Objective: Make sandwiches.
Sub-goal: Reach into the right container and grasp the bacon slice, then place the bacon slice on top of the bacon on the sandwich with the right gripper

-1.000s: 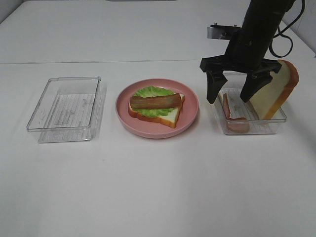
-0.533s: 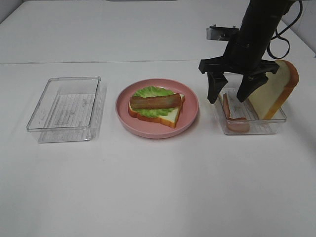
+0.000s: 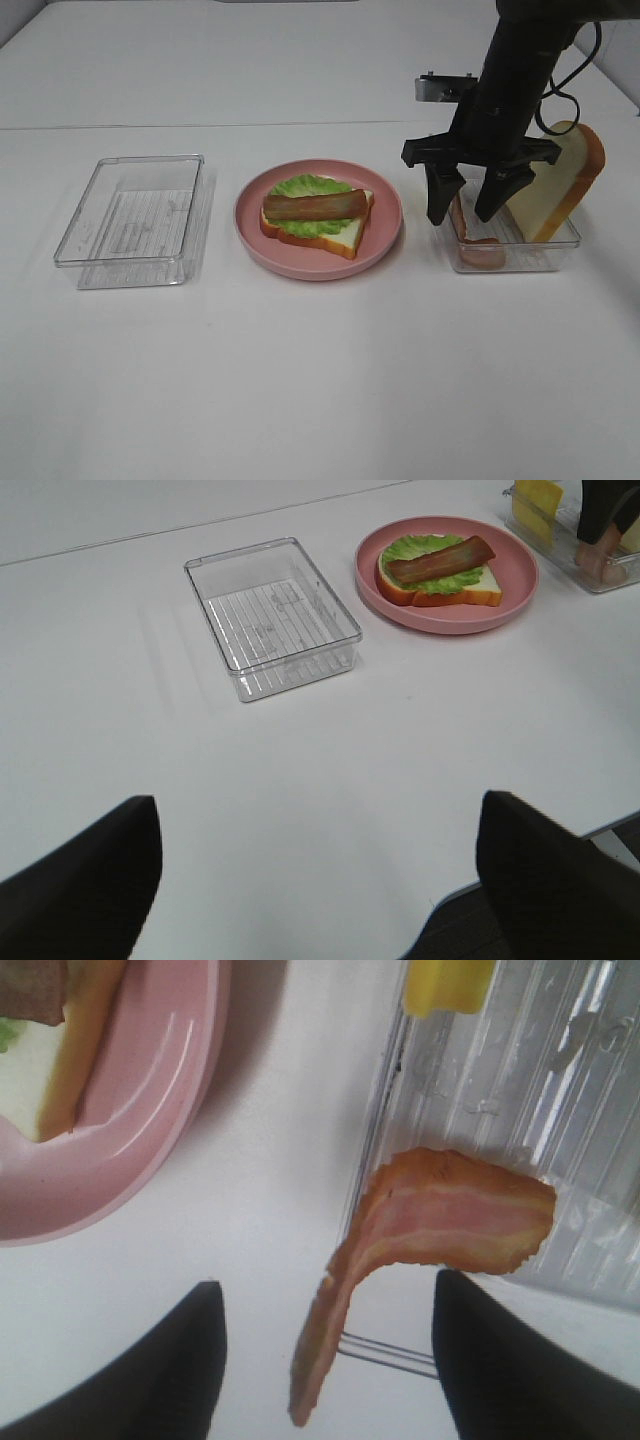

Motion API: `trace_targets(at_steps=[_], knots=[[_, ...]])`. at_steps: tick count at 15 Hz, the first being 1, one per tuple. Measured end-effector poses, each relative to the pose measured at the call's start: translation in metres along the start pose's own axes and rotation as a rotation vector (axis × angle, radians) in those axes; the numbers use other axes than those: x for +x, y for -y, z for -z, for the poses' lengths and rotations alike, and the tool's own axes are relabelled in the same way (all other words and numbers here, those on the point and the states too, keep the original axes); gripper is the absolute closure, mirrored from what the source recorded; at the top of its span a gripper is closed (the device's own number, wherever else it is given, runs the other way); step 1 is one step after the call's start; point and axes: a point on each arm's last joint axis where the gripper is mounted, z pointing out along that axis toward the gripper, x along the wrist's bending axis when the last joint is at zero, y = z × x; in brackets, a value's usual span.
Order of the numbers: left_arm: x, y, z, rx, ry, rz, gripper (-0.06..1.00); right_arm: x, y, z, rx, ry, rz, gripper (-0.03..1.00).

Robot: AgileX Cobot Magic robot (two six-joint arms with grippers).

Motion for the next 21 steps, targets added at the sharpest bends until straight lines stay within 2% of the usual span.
trace_targets(at_steps=[1, 2, 3, 5, 6, 15, 19, 21], knots=[[0.000, 0.000, 0.000, 0.000, 0.000, 0.000, 0.15, 0.000, 0.000, 0.000, 0.001, 0.000, 0.000, 0.49], [0.000, 0.000, 0.000, 0.000, -0.005, -0.003, 0.15, 0.000, 0.000, -0.002, 0.004, 0.000, -0.001, 0.57], [0.000, 0.000, 0.000, 0.000, 0.000, 0.000, 0.15, 0.000, 0.000, -0.002, 0.004, 0.000, -0.001, 0.70], [0.000, 0.000, 0.000, 0.000, -0.005, -0.003, 0.15, 0.000, 0.000, -0.002, 0.004, 0.001, 0.000, 0.81], [0.000, 0.000, 0.000, 0.000, 0.000, 0.000, 0.15, -0.001, 0.000, -0.002, 0.005, 0.005, 0.001, 0.96], [0.000, 0.000, 0.000, 0.000, 0.000, 0.000, 0.15, 0.003, -0.003, 0.016, 0.010, 0.003, 0.015, 0.97], [0.000, 0.000, 0.000, 0.000, -0.005, -0.003, 0.15, 0.011, 0.004, 0.065, -0.116, -0.014, 0.038, 0.97], [0.000, 0.000, 0.000, 0.000, 0.000, 0.000, 0.15, 0.019, 0.014, 0.092, -0.176, -0.065, 0.049, 0.97]])
